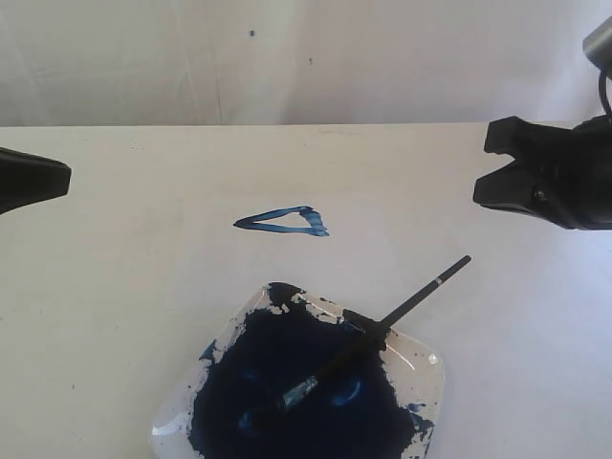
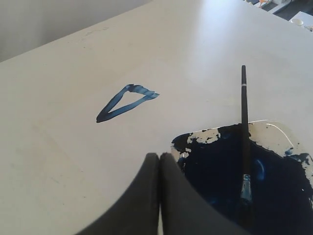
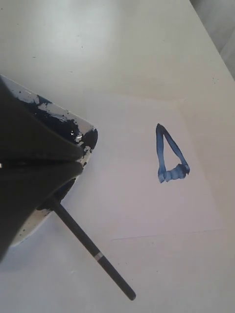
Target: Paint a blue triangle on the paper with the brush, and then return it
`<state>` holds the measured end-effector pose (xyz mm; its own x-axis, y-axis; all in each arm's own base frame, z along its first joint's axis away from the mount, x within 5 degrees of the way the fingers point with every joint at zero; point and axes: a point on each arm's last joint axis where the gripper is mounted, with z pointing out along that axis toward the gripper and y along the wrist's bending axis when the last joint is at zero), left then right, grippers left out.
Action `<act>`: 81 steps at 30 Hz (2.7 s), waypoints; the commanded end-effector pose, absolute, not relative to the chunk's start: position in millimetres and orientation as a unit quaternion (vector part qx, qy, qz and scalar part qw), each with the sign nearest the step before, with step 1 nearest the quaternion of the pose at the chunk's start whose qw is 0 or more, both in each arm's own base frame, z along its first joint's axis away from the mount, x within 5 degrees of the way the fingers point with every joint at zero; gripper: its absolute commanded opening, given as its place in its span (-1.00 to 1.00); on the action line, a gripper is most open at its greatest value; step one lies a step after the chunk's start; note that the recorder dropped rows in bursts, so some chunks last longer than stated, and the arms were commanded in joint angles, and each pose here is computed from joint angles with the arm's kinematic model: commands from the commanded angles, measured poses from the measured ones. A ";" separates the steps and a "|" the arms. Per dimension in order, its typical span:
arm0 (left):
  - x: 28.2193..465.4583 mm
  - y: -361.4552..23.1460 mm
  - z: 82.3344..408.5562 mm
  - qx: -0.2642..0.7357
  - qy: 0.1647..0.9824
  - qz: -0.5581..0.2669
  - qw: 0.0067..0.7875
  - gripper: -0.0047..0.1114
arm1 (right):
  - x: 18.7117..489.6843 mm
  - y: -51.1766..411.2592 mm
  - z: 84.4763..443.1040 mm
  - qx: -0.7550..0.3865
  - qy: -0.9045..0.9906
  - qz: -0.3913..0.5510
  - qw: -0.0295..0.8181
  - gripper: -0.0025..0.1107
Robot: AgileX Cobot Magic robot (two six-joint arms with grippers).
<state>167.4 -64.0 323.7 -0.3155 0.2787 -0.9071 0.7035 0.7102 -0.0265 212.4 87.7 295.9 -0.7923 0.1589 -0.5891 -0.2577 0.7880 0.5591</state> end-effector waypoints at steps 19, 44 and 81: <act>165.1 -66.0 323.5 0.312 0.780 -0.226 0.493 -0.92 | 160.9 67.6 352.6 -0.061 0.823 0.310 0.472 -0.96; 165.1 -66.0 323.5 0.312 0.780 -0.226 0.493 -0.92 | 5.2 34.4 404.5 -0.090 0.647 0.198 0.731 -0.96; 165.1 -66.0 323.5 0.312 0.780 -0.226 0.493 -0.92 | 46.5 1.9 325.2 0.013 0.708 0.013 0.706 -0.96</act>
